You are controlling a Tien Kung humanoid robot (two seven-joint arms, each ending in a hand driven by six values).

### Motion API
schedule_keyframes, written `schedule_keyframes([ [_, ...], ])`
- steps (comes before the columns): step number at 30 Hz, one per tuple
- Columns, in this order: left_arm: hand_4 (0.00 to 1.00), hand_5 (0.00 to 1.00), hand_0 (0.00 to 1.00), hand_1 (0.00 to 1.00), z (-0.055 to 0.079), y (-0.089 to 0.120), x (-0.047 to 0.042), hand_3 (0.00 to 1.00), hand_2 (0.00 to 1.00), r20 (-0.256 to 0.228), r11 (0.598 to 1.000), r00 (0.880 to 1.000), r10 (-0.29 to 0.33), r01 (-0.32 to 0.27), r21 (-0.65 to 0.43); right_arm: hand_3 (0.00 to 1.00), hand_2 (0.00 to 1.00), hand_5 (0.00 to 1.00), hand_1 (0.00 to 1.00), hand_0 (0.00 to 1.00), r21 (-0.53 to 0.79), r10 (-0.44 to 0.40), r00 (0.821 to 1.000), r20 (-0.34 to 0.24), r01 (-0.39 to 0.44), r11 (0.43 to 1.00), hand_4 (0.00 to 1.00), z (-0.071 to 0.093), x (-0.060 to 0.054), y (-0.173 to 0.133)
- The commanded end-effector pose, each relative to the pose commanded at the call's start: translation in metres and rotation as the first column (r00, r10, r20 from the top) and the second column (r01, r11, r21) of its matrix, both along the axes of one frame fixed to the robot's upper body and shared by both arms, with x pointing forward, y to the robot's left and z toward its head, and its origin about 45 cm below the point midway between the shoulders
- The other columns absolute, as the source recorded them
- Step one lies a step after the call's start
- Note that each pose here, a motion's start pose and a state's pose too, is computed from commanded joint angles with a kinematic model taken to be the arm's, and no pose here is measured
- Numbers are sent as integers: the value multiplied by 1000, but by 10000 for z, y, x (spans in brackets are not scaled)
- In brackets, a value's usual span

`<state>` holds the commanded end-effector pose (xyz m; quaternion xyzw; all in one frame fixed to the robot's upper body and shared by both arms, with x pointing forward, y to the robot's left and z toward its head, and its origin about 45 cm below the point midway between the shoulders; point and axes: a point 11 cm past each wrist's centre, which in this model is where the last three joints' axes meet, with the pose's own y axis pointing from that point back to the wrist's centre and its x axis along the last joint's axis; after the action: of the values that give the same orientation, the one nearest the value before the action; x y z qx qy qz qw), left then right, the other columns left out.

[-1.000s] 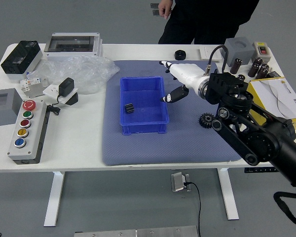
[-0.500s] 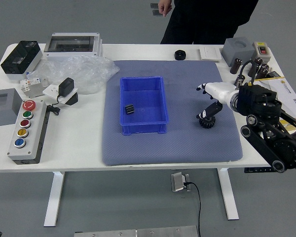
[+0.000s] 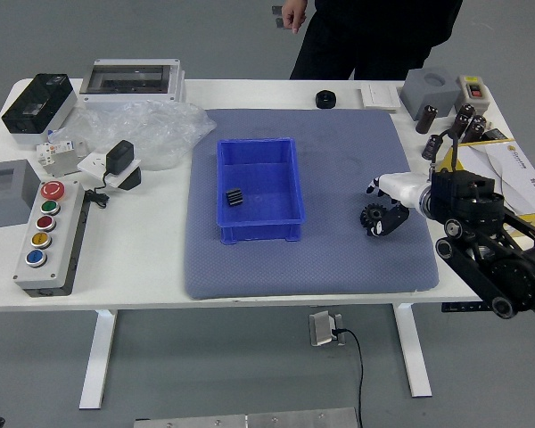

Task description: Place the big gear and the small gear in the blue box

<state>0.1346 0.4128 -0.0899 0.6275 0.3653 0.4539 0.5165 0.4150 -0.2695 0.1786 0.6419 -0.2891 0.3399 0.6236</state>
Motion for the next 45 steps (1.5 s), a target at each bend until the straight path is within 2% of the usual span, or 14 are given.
schedule_keyframes([
  [5,828,693,892,886,-1,0,-3,899,880,-1,1000,1000,0,0,0,778,741,306,661,696,4,-2,1000,12,2,1000,775,-2,0,21],
  [6,828,693,893,886,-1,0,-4,900,881,-1,1000,1000,0,0,0,676,650,307,610,634,4,-2,1000,15,2,1000,690,-4,-1,24],
  [11,828,693,893,886,-3,-1,-8,900,881,-3,1000,1000,-2,2,0,676,650,307,610,634,6,-5,1000,18,5,1000,690,-36,-17,32],
  [12,828,695,893,886,-3,-2,-9,900,881,-3,1000,1000,-2,2,0,651,599,297,566,613,7,-6,1000,18,5,1000,591,-46,-22,33],
  [23,828,693,892,886,-2,-2,-5,900,881,-2,1000,1000,-5,5,0,643,574,291,547,603,12,-13,1000,27,13,1000,565,-112,-53,43],
  [24,828,694,893,886,-2,-1,-6,900,881,-2,1000,1000,-5,5,0,623,516,289,479,539,13,-14,999,34,14,1000,526,-106,-49,44],
  [27,828,694,893,886,-2,0,-9,900,881,-3,1000,1000,-6,6,1,623,516,289,479,539,17,-17,998,53,16,1000,526,-79,-34,46],
  [29,828,694,893,886,-2,0,-8,900,881,-3,1000,1000,-6,6,1,623,516,289,479,539,21,-19,998,67,17,1000,526,-45,-19,48],
  [30,827,693,892,886,-2,0,-8,899,881,-3,1000,1000,-6,6,1,611,497,277,456,513,24,-20,997,73,18,1000,486,-29,-12,48],
  [35,827,693,892,886,0,1,-2,899,881,-2,1000,1000,-7,7,1,611,497,277,456,513,39,-22,994,109,18,999,486,96,28,59],
  [39,827,693,892,886,3,7,2,898,881,-1,1000,1000,-6,6,2,609,495,264,452,523,52,-14,988,151,7,999,463,265,74,94],
  [45,827,693,892,886,7,23,-2,897,880,-1,1000,1000,-3,3,5,608,494,262,453,526,78,24,973,229,-43,996,459,610,150,265],
])
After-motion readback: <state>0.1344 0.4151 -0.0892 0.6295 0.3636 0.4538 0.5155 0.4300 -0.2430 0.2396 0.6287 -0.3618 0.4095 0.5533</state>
